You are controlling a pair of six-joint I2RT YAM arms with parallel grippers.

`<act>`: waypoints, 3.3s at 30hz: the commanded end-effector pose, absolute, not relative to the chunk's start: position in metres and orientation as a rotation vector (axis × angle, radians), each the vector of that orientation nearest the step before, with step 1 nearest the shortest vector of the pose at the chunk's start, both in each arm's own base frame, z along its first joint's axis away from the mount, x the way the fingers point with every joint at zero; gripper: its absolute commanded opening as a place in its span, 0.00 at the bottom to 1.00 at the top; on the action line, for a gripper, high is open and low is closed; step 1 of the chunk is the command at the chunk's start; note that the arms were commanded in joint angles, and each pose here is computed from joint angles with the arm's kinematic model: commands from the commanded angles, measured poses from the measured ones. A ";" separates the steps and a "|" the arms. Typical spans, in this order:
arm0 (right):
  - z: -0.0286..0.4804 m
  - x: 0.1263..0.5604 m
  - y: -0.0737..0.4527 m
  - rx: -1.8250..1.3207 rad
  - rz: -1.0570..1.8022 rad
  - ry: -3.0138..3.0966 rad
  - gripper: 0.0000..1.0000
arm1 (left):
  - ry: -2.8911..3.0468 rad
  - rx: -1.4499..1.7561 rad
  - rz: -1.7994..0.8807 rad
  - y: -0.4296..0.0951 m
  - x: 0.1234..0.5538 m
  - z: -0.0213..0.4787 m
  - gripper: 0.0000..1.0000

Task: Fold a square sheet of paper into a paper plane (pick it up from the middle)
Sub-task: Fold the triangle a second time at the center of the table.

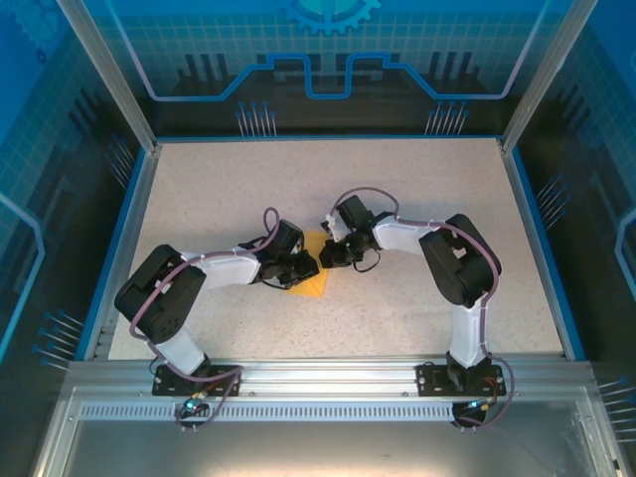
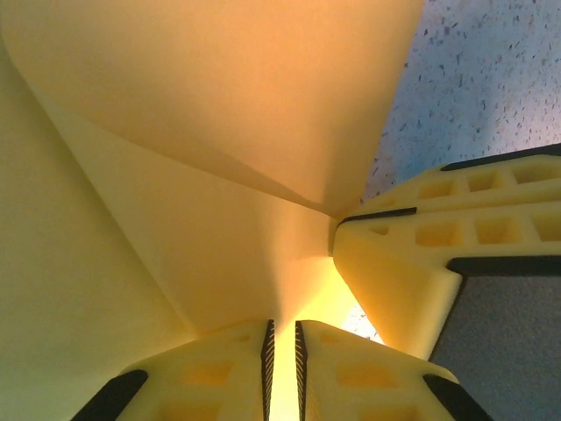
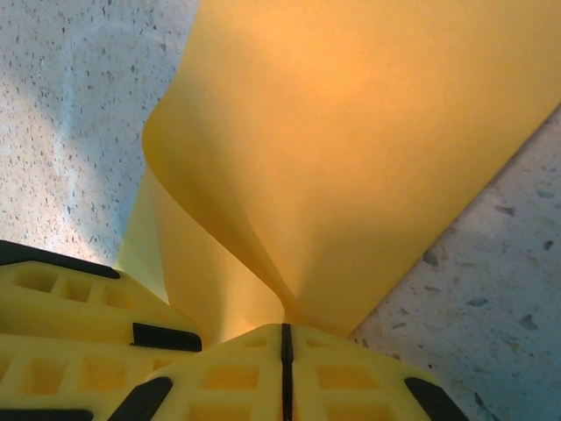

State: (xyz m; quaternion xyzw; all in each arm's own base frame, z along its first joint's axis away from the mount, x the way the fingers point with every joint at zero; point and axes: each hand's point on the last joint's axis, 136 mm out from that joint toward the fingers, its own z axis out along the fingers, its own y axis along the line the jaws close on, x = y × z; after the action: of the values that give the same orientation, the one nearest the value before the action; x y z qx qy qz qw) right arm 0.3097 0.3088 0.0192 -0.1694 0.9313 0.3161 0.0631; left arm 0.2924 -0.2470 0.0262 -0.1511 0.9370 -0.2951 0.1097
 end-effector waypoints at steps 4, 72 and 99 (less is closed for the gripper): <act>0.017 0.305 0.318 -0.578 0.969 2.820 0.08 | 2.724 -0.441 -0.890 -0.246 0.295 0.037 0.23; 0.026 0.301 0.320 -0.583 0.974 2.806 0.09 | 2.725 -0.487 -0.893 -0.240 0.286 0.038 0.22; 0.016 0.312 0.325 -0.633 0.931 2.811 0.11 | 2.760 -0.469 -0.952 -0.241 0.270 0.030 0.29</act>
State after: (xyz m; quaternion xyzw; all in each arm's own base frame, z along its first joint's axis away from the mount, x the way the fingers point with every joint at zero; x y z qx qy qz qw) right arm 0.3165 0.3192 0.0193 -0.1939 0.9275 0.3124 0.0675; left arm 0.2761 -0.2434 0.0298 -0.1558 0.9310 -0.3144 0.1002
